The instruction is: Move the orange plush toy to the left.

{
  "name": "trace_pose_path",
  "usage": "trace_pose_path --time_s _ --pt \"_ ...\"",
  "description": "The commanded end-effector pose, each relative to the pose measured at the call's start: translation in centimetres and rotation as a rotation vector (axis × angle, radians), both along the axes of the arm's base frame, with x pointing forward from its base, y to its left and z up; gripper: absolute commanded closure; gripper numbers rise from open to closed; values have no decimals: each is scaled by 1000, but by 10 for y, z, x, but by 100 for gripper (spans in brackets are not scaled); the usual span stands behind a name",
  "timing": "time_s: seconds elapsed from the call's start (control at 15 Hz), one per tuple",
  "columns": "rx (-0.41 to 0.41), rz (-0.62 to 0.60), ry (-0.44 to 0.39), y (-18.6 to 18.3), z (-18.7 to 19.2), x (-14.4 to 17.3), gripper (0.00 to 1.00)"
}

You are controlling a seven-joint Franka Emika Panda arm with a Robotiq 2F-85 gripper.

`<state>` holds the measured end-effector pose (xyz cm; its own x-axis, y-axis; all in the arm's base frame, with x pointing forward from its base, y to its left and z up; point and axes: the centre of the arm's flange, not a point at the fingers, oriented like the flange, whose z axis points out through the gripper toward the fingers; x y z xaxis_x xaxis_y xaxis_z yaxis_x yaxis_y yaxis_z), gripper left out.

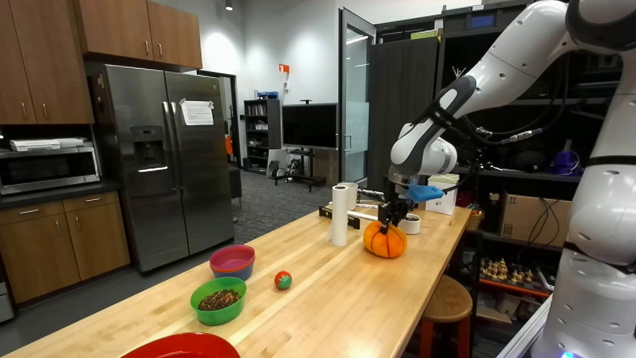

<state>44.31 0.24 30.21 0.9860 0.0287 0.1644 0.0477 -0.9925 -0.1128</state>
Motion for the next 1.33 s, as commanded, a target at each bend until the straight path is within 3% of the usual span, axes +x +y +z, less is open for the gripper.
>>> trace_pose_path --time_s 0.0,0.13,0.27,0.73,1.27 --pt "-2 21 7 6 9 -1 84" --pt "7 44 7 13 20 -5 97" --pt "24 75 19 22 30 -10 100" --pt "84 223 67 65 55 -28 98" --pt "108 402 59 138 65 -36 98"
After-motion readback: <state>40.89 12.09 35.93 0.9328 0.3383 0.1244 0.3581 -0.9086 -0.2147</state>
